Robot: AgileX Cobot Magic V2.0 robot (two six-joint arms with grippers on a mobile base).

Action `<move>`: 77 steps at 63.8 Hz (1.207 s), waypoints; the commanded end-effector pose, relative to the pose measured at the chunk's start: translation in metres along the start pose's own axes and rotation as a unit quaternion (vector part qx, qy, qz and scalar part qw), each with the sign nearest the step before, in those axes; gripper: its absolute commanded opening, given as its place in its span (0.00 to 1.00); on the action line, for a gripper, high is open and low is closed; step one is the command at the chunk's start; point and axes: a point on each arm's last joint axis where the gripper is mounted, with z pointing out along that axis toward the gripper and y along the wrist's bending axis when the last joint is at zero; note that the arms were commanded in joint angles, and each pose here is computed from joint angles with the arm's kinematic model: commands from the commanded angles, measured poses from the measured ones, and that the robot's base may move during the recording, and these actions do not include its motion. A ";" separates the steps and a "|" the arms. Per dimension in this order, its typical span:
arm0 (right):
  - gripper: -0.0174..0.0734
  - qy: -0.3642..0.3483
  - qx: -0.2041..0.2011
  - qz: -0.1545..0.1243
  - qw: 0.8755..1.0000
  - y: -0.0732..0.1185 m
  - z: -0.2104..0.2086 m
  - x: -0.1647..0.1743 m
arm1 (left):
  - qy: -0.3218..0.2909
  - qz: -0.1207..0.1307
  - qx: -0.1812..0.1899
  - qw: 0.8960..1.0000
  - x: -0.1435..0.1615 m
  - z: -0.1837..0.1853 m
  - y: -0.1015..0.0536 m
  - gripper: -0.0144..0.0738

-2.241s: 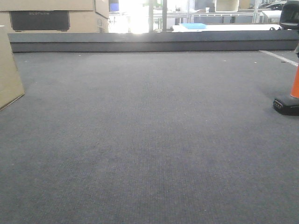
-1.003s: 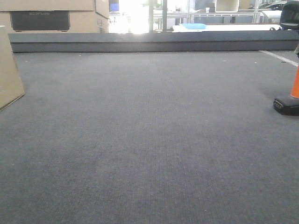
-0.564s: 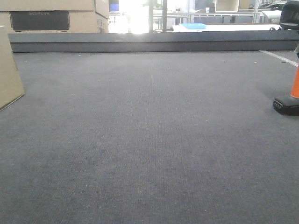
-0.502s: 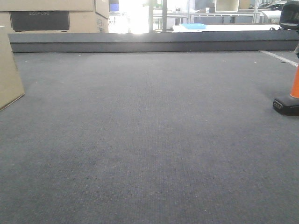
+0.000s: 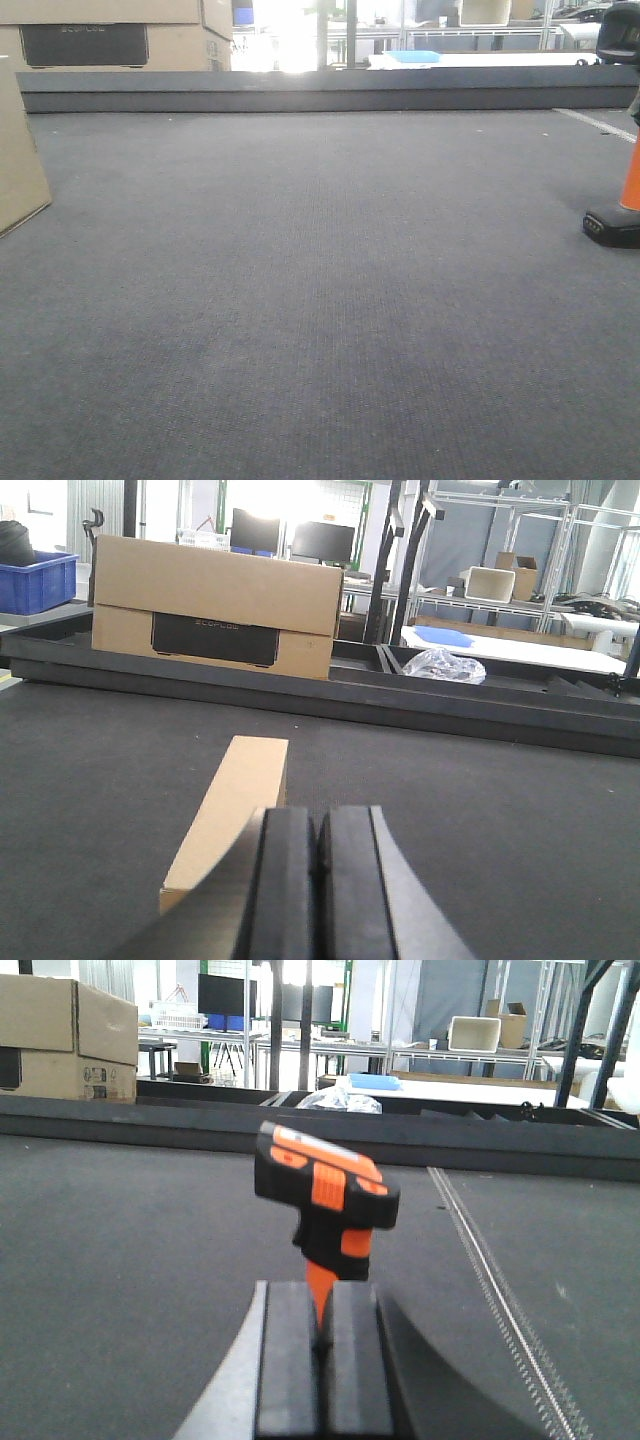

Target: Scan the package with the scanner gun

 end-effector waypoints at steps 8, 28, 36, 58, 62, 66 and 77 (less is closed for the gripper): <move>0.01 -0.042 0.007 0.012 0.999 -0.002 0.002 0.009 | -0.012 -0.006 -0.001 1.000 -0.002 -0.001 0.000 0.04; 0.01 -0.034 0.004 0.019 0.999 -0.001 0.002 0.011 | -0.012 -0.006 -0.001 1.000 -0.002 -0.001 0.000 0.04; 0.01 -0.033 0.003 0.019 0.999 -0.001 0.002 0.011 | -0.012 -0.006 -0.001 1.000 -0.002 -0.001 0.000 0.04; 0.01 -0.032 0.004 0.019 0.999 -0.001 0.002 0.011 | -0.012 -0.006 -0.001 1.000 -0.002 -0.001 0.000 0.04; 0.01 -0.032 0.004 0.019 0.999 -0.001 0.002 0.011 | -0.012 -0.006 -0.001 1.000 -0.002 -0.001 0.000 0.04; 0.01 -0.032 0.004 0.019 0.999 -0.001 0.002 0.011 | -0.012 -0.006 -0.001 1.000 -0.002 -0.001 0.000 0.04; 0.01 -0.032 0.004 0.019 0.999 -0.001 0.002 0.011 | -0.012 -0.006 -0.001 1.000 -0.002 -0.001 0.000 0.04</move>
